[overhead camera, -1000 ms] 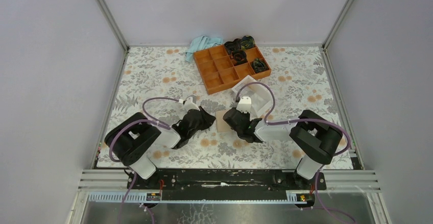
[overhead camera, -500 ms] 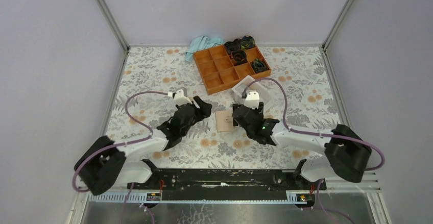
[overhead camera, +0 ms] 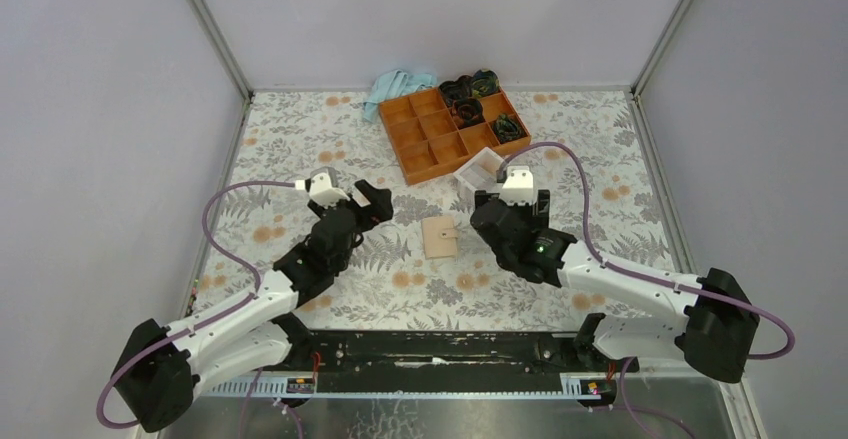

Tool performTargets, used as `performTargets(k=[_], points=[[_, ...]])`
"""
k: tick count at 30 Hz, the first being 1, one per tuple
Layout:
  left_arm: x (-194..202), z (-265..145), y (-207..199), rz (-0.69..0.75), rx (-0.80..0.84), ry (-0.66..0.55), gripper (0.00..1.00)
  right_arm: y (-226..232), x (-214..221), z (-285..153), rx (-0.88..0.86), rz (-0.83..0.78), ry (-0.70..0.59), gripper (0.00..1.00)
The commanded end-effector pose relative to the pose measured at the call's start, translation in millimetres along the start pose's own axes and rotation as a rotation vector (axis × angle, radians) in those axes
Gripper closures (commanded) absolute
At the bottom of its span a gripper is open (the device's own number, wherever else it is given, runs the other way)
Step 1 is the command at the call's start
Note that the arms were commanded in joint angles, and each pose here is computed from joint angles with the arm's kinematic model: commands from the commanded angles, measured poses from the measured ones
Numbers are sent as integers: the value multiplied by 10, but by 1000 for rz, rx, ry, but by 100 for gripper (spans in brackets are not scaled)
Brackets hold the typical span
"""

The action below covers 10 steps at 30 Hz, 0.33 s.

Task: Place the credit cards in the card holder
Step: Reset both arms

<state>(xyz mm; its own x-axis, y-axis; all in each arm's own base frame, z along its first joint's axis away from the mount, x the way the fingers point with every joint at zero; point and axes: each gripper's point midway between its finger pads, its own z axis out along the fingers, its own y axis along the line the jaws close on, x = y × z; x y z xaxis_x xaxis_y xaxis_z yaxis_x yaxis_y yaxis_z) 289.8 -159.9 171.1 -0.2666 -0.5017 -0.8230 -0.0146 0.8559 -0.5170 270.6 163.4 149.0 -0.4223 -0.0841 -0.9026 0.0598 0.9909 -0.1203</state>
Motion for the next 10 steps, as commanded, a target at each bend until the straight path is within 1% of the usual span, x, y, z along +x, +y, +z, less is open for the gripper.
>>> performTargets(k=[1,10], points=[[-92,-1,134,47,-70,-44,0,-350,-192,-91,138,45,-73,1],[-78,31,150,53,-86,-48,0,-469,-251,-155,141,91,-112,1]])
